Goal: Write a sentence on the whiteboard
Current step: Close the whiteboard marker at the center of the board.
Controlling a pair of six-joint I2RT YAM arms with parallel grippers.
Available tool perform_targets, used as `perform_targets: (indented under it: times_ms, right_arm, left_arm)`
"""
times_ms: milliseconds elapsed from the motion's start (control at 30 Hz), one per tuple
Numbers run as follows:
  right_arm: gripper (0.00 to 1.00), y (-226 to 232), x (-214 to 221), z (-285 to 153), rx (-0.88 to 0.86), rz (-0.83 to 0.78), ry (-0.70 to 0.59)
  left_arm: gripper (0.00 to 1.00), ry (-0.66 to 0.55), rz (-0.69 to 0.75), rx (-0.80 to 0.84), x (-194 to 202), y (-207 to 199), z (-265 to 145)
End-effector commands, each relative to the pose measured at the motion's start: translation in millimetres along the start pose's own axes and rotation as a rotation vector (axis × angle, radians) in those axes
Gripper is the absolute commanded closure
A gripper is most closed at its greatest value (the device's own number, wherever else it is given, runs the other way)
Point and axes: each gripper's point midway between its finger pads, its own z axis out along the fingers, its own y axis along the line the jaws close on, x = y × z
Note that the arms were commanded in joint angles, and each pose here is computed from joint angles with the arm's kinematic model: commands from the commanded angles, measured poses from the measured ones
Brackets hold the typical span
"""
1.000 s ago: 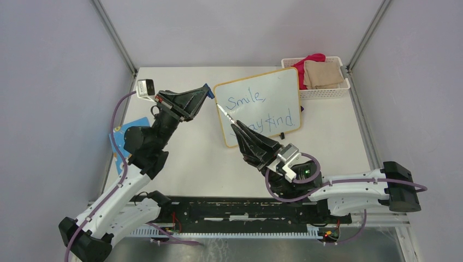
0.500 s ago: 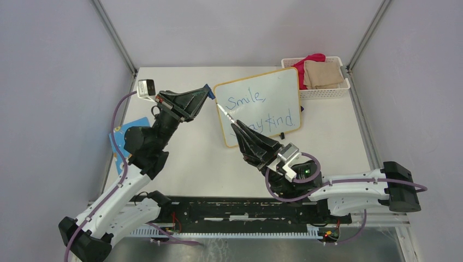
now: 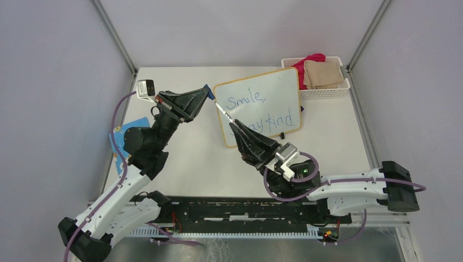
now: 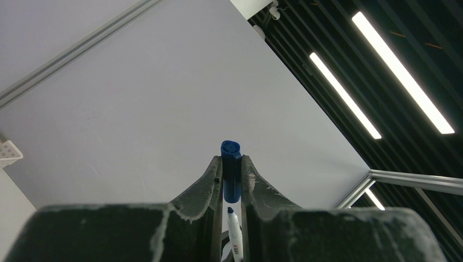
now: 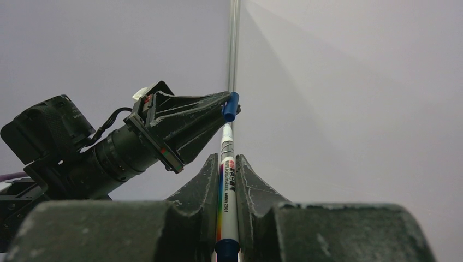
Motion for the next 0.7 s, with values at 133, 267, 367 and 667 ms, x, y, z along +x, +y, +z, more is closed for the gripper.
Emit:
perform_targets:
  times_ms: [133,267,367,667]
  right_arm:
    - [1.00,-8.7,-21.4,11.4,0.043,0.039,-0.060]
    - [1.00,-10.4,-22.6,12.4,0.050,0.040,-0.065]
    - [1.00,-9.8,-23.2,13.0,0.048,0.038,-0.066]
    - [1.00,-9.4,-21.7,12.9,0.048,0.035,-0.061]
  left_arm:
    - [0.98,-0.008,-0.004,0.067,-1.9,-20.7,-3.6]
    - [0.98,-0.006,-0.004,0.069,-1.5,-21.1,-3.8]
    - [0.98,-0.006,-0.002,0.067,-1.3,-20.1,-4.2]
    - [0.98,-0.006,-0.003,0.065,-0.5,-19.0,-5.4]
